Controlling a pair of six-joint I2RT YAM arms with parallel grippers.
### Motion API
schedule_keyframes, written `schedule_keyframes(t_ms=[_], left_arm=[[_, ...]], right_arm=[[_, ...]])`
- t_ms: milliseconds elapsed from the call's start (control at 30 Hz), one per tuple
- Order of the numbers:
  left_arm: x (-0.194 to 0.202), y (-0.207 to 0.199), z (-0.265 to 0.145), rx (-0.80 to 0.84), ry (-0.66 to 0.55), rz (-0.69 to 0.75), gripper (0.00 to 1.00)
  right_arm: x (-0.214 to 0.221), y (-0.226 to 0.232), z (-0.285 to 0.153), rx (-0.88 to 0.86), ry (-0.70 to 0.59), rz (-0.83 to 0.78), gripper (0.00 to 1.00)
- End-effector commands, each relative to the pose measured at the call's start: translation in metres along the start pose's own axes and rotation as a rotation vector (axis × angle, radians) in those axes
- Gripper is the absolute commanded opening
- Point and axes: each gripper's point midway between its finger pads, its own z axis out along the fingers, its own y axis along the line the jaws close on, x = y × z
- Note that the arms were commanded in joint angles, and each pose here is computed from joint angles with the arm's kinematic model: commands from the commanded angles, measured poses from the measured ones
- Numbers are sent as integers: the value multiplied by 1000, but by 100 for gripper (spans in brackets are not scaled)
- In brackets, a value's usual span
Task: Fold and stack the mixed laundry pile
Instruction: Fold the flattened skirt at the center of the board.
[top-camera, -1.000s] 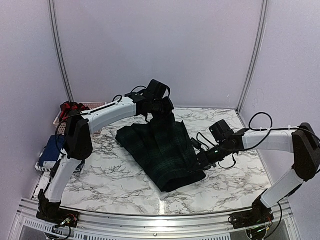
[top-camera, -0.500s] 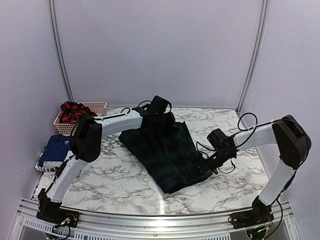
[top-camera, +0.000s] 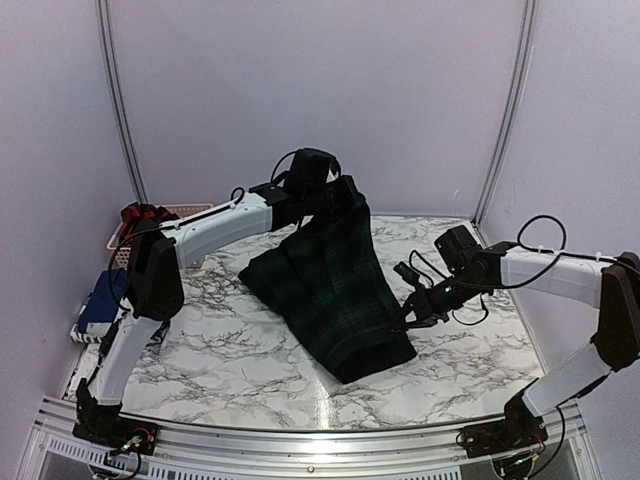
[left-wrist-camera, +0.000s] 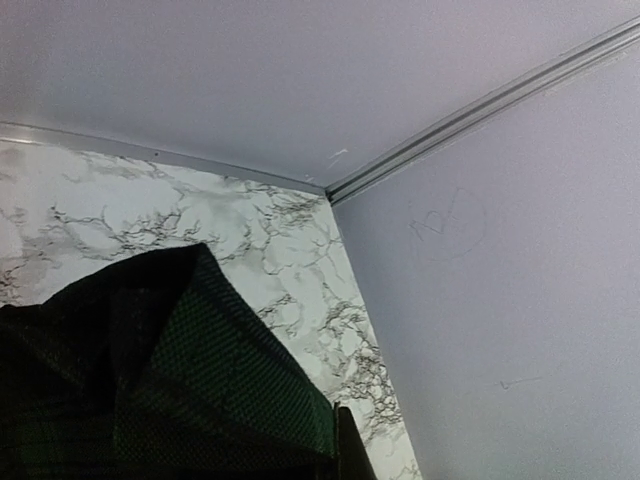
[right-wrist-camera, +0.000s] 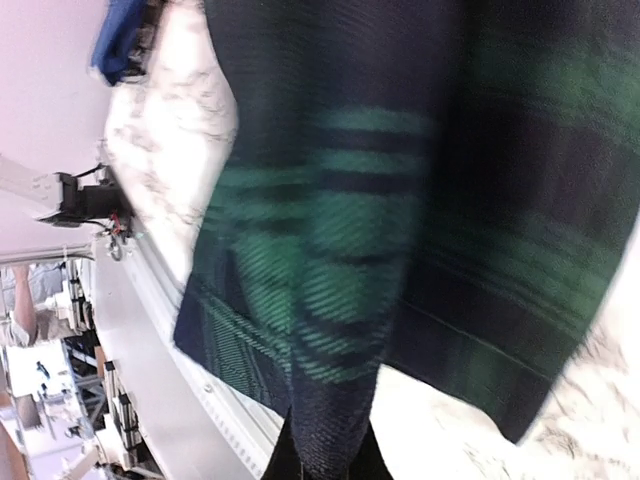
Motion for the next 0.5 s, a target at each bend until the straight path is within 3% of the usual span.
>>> schedule_keyframes(t_ms=[0,300,400,467], left_arm=[[9,-20,15,106,1,12,0],[45,29,57,72,27,-33,0],[52,47,64,35,35,-45,9],[51,52,64,22,29,-53,29]], right_arm=[[31,-46,3,80,51,132,0],[42,-95,22,136,83,251,0],[44,-93,26,108,93,259,0],[46,-93,26,105,106,259,0]])
